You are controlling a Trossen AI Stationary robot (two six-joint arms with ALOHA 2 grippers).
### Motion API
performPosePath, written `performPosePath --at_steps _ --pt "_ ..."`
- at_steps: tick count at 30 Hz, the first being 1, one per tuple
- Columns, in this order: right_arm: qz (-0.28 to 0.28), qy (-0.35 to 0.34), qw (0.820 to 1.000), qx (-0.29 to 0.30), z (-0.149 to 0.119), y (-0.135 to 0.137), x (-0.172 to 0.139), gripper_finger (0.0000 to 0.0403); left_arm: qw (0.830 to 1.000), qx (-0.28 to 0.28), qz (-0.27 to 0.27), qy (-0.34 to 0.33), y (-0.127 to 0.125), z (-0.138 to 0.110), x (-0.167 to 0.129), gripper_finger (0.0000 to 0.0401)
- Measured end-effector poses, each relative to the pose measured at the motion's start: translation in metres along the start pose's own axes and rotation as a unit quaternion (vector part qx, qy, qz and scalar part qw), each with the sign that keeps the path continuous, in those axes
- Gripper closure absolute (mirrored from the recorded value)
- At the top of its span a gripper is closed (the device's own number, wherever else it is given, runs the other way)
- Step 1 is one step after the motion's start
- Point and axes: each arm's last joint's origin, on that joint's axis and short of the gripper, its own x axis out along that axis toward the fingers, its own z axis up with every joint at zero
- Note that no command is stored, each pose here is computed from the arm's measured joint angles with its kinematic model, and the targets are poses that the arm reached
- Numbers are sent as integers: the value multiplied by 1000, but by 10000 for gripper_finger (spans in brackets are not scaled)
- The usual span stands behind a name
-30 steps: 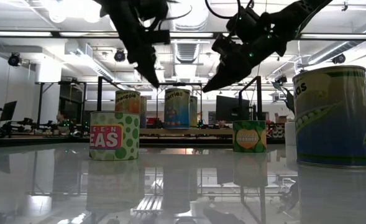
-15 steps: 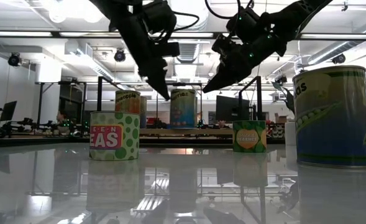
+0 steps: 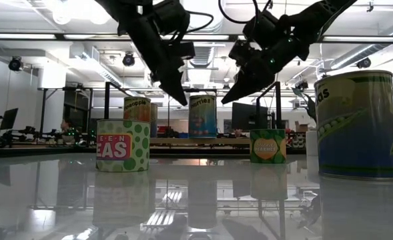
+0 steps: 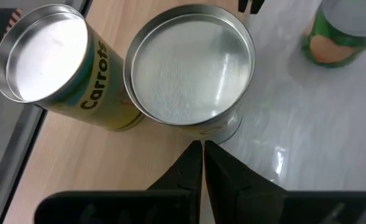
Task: Pick and place cans onto a shelf
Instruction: Put the canned cherries on the shelf
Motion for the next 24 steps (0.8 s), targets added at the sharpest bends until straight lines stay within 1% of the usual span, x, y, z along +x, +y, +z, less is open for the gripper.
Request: performPosePath --at_steps 3,8,21,24 --pt "2 -1 1000 2 0 0 0 390 1000 1 1 1 0 -1 0 401" --pt "25 -10 1000 2 1 1 0 390 1000 3 0 9 -1 -4 2 401" --pt "26 -11 1000 5 0 1 2 390 1000 4 -1 8 -2 -5 3 401" --pt "26 -11 1000 7 0 1 2 390 1000 13 -1 8 -3 -4 3 401"
